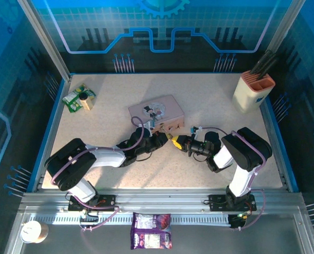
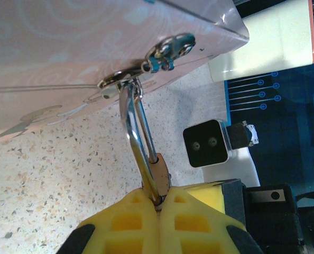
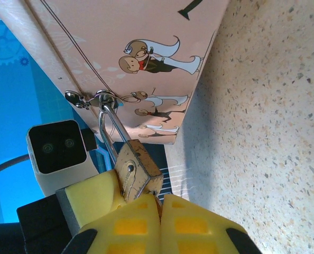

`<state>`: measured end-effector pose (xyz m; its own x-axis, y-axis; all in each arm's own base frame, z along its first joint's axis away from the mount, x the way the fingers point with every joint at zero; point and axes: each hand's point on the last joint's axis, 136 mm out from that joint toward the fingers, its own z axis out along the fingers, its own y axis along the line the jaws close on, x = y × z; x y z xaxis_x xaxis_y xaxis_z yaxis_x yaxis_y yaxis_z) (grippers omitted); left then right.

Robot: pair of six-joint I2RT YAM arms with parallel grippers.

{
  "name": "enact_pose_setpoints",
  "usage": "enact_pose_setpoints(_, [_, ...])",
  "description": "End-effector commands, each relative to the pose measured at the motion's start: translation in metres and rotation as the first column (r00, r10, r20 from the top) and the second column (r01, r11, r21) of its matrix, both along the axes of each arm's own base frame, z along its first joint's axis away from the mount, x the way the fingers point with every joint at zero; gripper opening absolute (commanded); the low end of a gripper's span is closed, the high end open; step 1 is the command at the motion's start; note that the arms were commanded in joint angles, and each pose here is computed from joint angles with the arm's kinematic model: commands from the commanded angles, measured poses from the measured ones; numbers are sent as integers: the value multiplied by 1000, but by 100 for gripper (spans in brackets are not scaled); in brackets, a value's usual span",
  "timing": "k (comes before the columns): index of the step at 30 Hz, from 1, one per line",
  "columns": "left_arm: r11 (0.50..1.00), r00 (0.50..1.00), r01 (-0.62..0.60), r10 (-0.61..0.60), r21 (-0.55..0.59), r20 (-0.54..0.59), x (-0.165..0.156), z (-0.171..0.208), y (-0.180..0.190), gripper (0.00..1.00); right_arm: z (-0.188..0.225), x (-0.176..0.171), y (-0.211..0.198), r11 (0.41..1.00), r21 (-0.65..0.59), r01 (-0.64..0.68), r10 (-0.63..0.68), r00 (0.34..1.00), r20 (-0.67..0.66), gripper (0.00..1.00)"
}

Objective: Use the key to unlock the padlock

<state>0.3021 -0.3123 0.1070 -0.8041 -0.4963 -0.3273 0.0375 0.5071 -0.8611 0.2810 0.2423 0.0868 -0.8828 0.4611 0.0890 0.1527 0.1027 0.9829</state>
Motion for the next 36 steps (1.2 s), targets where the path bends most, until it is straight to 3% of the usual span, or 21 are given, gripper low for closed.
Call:
enact_pose_setpoints(1, [974,980,170,-151,-152,129,-15,59,-47,0,26,11,11,999,39,-3,-1,996,87,0])
enact_pose_setpoints(8, [980,986,151,-139,-133,96,-15,48,-43,1,20,4,12,1000,19,-4,2,996,91,0])
enact_pose_setpoints(13, [989,993,106,-99,-107,69,-13,37,-32,14,14,0,16,1000,3,-7,7,996,86,0])
enact_pose_setpoints(26, [998,998,-51,50,-45,-36,8,10,-4,36,4,-6,25,999,-18,-27,29,997,73,0])
enact_pose_setpoints(36, [997,996,-67,65,-45,-54,17,2,-7,40,-6,-12,35,998,-35,-50,52,997,56,0])
